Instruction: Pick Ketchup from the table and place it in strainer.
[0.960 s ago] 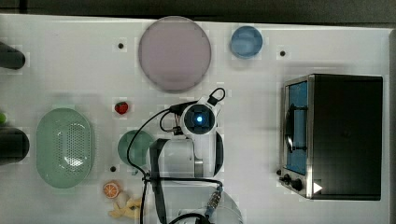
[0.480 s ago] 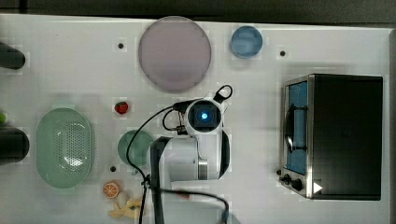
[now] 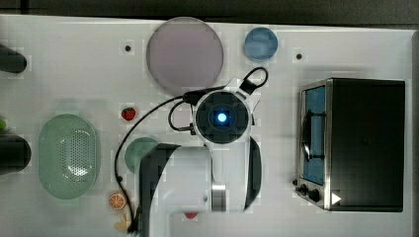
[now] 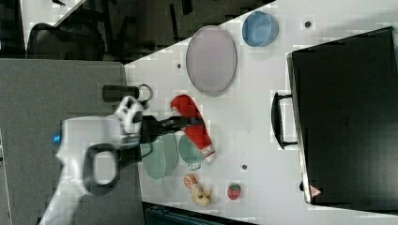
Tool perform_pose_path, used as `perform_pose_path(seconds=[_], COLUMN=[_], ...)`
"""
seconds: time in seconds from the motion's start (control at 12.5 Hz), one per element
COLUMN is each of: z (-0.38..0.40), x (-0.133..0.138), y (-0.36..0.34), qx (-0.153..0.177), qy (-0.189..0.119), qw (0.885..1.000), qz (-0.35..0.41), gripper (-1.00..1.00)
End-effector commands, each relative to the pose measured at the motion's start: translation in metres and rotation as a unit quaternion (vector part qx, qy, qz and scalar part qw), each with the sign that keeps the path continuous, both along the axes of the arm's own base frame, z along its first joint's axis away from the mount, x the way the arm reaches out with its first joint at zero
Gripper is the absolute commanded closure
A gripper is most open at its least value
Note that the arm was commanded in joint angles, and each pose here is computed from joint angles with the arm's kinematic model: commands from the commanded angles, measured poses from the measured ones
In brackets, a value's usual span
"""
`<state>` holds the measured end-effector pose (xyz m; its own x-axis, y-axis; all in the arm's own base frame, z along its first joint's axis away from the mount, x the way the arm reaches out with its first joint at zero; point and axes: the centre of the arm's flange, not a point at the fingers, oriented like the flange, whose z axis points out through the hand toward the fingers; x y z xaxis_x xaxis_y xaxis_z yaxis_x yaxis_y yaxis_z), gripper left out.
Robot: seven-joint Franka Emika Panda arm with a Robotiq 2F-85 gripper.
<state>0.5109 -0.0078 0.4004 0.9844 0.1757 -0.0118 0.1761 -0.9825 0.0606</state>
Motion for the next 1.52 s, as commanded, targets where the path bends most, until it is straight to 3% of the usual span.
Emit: perform_pose_path(seconds=[0.08, 0.56, 0.88, 1.28, 1.52], z=[0.035, 0.062, 0.039, -0.004, -0.039], x=[-0.006, -0.016, -0.035, -0.041, -0.049], y=[0.023, 0.136, 0.229, 0.32, 0.356], qx=[0.0, 0.023, 0.018, 0.081, 0.112], qy=[0.026, 0.019, 0.026, 0.001, 0.017], qw=[1.0, 0.998, 0.994, 0.994, 0.987], qz=[0.015, -0.063, -0.103, -0.08, -0.112], gripper=[-0.18, -0.18, -0.18, -0.18, -0.18])
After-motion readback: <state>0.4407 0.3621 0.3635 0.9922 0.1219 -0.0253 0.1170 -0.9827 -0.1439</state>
